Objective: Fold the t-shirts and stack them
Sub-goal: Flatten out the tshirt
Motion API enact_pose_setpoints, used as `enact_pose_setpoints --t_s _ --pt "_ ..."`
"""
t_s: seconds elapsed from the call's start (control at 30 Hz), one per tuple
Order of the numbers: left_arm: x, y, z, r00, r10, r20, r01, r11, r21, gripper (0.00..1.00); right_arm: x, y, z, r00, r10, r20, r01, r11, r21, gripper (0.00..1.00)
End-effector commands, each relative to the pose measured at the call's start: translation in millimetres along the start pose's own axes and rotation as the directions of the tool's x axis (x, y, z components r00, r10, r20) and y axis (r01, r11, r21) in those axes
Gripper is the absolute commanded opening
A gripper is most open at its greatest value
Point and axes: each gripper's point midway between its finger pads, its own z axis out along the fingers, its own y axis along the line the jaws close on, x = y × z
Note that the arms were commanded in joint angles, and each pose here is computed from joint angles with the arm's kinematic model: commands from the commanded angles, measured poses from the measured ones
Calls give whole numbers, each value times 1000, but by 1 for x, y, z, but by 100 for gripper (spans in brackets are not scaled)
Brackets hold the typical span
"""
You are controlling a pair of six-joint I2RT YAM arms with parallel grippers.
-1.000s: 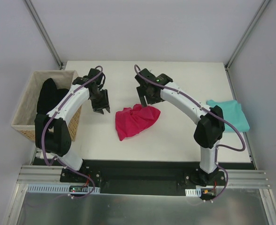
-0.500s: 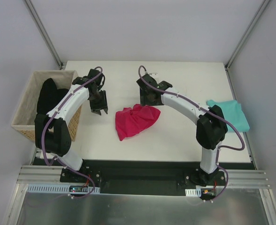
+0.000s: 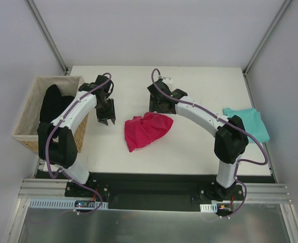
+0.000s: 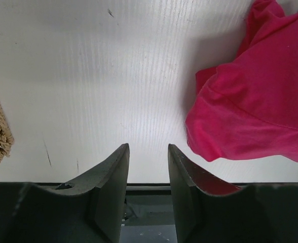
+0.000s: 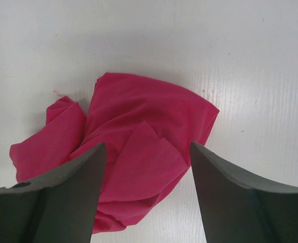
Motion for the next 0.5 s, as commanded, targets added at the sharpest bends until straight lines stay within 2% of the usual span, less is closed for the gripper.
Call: enact_pose_setpoints --t_s 0.0,0.27,0.47 --pt "-1 4 -10 999 34 18 -33 999 -33 36 -13 23 -15 998 42 45 -39 997 -61 70" --pt "7 10 -6 1000 29 1 -29 998 -51 36 4 32 -16 996 79 48 -73 990 -120 70" --pt "10 12 -3 1000 27 -11 -28 998 -58 36 19 20 -11 995 91 31 -88 993 -81 69"
